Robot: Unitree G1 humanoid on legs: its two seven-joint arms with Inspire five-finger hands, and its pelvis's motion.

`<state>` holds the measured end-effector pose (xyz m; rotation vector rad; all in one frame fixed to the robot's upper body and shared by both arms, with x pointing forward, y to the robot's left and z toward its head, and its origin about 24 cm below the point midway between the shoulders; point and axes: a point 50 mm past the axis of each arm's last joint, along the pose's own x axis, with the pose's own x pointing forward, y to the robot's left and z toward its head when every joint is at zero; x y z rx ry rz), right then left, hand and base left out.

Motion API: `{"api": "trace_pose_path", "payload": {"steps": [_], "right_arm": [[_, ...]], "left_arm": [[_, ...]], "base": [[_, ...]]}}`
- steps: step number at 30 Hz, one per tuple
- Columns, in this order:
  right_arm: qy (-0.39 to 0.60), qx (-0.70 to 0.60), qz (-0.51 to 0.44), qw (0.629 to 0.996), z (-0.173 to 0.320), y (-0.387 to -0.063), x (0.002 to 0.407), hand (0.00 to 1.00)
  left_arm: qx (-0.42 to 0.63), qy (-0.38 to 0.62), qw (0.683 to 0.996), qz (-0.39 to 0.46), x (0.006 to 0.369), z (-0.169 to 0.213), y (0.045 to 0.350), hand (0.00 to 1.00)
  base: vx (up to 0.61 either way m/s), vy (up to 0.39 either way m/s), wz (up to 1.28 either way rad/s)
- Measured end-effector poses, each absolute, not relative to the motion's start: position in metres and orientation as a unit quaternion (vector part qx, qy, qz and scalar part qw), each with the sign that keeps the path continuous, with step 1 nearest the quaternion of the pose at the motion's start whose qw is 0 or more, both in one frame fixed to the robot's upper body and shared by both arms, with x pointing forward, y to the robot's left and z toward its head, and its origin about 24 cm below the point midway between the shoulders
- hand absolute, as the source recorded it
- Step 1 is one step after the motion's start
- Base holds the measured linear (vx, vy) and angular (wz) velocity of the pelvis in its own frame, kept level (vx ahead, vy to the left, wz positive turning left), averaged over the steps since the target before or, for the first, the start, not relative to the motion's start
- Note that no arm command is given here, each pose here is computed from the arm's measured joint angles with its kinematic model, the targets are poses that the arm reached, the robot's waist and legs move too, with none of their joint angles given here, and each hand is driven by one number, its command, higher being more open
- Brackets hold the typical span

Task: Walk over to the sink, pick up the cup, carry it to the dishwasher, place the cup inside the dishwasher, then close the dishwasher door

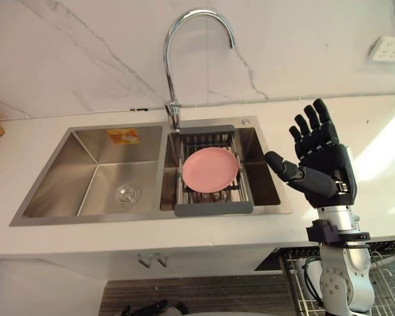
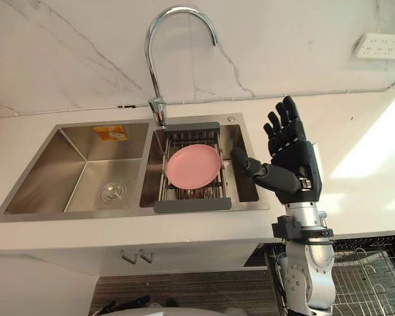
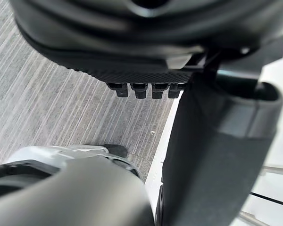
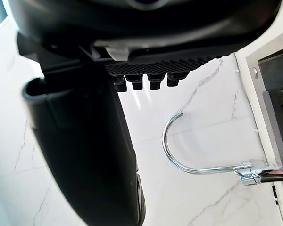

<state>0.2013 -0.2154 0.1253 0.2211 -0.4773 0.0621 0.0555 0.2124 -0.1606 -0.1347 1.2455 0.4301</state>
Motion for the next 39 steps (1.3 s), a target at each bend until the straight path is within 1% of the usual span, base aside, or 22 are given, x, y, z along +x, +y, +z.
{"api": "trace_pose_path", "payload": {"steps": [3, 6, 8, 9, 11, 12, 13, 15, 16, 17, 18, 20, 21, 22, 24, 29, 31, 32, 39], "right_arm": [[-0.246, 0.040, 0.014, 0.968, 0.132, -0.215, 0.198, 1.00], [-0.250, -0.055, 0.020, 0.966, 0.140, -0.212, 0.197, 1.00], [-0.243, -0.163, 0.042, 0.956, 0.146, -0.207, 0.198, 1.00], [-0.241, -0.187, 0.050, 0.951, 0.147, -0.204, 0.198, 1.00], [-0.236, -0.281, 0.086, 0.926, 0.150, -0.194, 0.201, 1.00], [-0.234, -0.305, 0.095, 0.918, 0.150, -0.191, 0.202, 1.00], [-0.230, -0.351, 0.112, 0.901, 0.151, -0.186, 0.205, 1.00], [-0.232, -0.418, 0.137, 0.868, 0.152, -0.177, 0.209, 1.00], [-0.233, -0.427, 0.138, 0.863, 0.153, -0.176, 0.210, 1.00], [-0.237, -0.473, 0.143, 0.837, 0.153, -0.170, 0.212, 1.00], [-0.237, -0.500, 0.145, 0.820, 0.152, -0.167, 0.212, 1.00], [-0.236, -0.520, 0.150, 0.807, 0.151, -0.163, 0.214, 1.00], [-0.233, -0.546, 0.155, 0.789, 0.148, -0.160, 0.217, 1.00], [-0.229, -0.557, 0.156, 0.783, 0.146, -0.159, 0.218, 1.00], [-0.206, -0.596, 0.163, 0.759, 0.137, -0.156, 0.222, 1.00], [-0.166, -0.643, 0.183, 0.725, 0.117, -0.152, 0.230, 1.00], [-0.159, -0.652, 0.183, 0.719, 0.115, -0.152, 0.233, 1.00], [-0.159, -0.663, 0.178, 0.710, 0.115, -0.151, 0.235, 1.00], [-0.128, -0.692, 0.162, 0.692, 0.098, -0.152, 0.246, 1.00]], "left_arm": [[-0.042, 0.588, 0.789, 0.174, 0.056, -0.160, 0.214, 1.00], [-0.011, 0.585, 0.798, 0.144, 0.062, -0.158, 0.217, 1.00], [-0.001, 0.587, 0.798, 0.134, 0.062, -0.157, 0.219, 1.00], [0.001, 0.588, 0.798, 0.132, 0.062, -0.157, 0.219, 1.00], [0.003, 0.589, 0.798, 0.129, 0.063, -0.157, 0.221, 1.00], [0.004, 0.589, 0.798, 0.129, 0.063, -0.157, 0.221, 1.00], [0.010, 0.591, 0.797, 0.124, 0.063, -0.157, 0.222, 1.00], [0.019, 0.592, 0.797, 0.116, 0.063, -0.156, 0.223, 1.00], [0.020, 0.592, 0.797, 0.116, 0.063, -0.156, 0.223, 1.00], [0.021, 0.594, 0.796, 0.116, 0.063, -0.157, 0.223, 1.00], [0.021, 0.597, 0.794, 0.117, 0.062, -0.157, 0.223, 1.00], [0.021, 0.599, 0.792, 0.117, 0.062, -0.157, 0.223, 1.00], [0.023, 0.599, 0.792, 0.118, 0.062, -0.157, 0.223, 1.00], [0.024, 0.599, 0.792, 0.118, 0.062, -0.157, 0.223, 1.00], [0.041, 0.601, 0.791, 0.111, 0.062, -0.157, 0.222, 1.00], [0.049, 0.605, 0.787, 0.109, 0.062, -0.158, 0.222, 1.00], [0.049, 0.608, 0.785, 0.109, 0.062, -0.158, 0.222, 1.00], [0.050, 0.608, 0.785, 0.110, 0.062, -0.158, 0.222, 1.00], [0.053, 0.615, 0.779, 0.107, 0.064, -0.159, 0.222, 1.00]], "base": [[0.08, 0.007, 0.17], [0.06, 0.006, 0.07], [0.04, 0.019, 0.01], [0.04, 0.022, 0.00], [0.00, 0.000, 0.00], [0.00, 0.000, 0.00], [0.00, 0.000, 0.00], [0.00, 0.000, 0.00], [0.00, 0.000, 0.00], [-0.01, -0.006, 0.03], [-0.02, -0.008, 0.04], [-0.02, -0.008, 0.03], [-0.03, -0.008, 0.04], [-0.04, -0.009, 0.08], [-0.04, -0.007, 0.12], [-0.05, -0.014, 0.09], [-0.09, -0.024, 0.14], [-0.09, -0.022, 0.11], [-0.07, -0.003, 0.07]]}}
